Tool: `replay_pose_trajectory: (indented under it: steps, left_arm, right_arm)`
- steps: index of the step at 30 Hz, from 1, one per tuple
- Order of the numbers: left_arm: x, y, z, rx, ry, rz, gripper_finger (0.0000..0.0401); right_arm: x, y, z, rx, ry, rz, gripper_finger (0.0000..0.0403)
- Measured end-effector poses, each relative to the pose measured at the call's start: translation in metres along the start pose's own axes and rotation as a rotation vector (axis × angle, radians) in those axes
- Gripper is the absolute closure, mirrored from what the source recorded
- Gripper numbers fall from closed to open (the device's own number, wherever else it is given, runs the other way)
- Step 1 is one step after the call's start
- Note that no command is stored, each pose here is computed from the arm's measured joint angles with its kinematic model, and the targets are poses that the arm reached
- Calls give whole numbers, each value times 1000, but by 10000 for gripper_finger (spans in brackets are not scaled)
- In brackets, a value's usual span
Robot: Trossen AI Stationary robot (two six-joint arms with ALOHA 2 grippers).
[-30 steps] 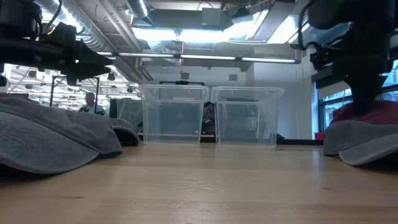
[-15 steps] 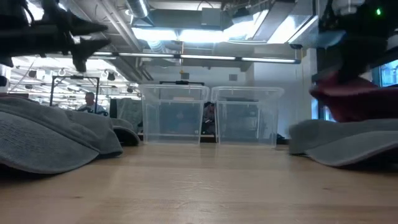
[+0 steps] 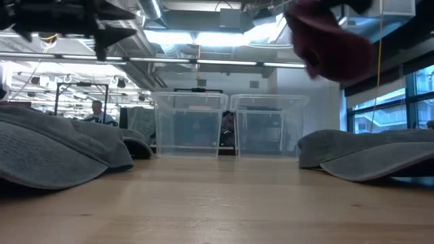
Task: Pick & Place hat
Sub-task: Put the red cap into the right transparent bin
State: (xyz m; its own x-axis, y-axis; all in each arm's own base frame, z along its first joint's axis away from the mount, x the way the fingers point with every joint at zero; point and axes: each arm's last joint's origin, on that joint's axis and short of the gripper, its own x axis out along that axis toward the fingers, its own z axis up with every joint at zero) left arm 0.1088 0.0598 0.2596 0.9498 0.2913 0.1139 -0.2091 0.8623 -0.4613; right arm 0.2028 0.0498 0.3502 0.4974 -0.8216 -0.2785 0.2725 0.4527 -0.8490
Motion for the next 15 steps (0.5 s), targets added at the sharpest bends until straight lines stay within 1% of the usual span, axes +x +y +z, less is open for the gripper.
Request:
replay_pose_trajectory:
  steps: [2,4,8,11,15]
  left_arm:
    - [16,0,6,9,48,19,233]
    - [33,-2,11,66,94,14,233]
    - [70,-13,20,158,111,-75,233]
    - [97,-27,24,185,116,-162,233]
    - [128,-44,24,242,152,-229,233]
  right_arm:
    - [4,4,15,-69,-42,-42,402]
    - [8,10,30,-102,-70,-59,402]
    - [18,18,46,-129,-87,-61,402]
    - [28,29,53,-137,-87,-38,402]
    - [40,41,60,-142,-70,-44,402]
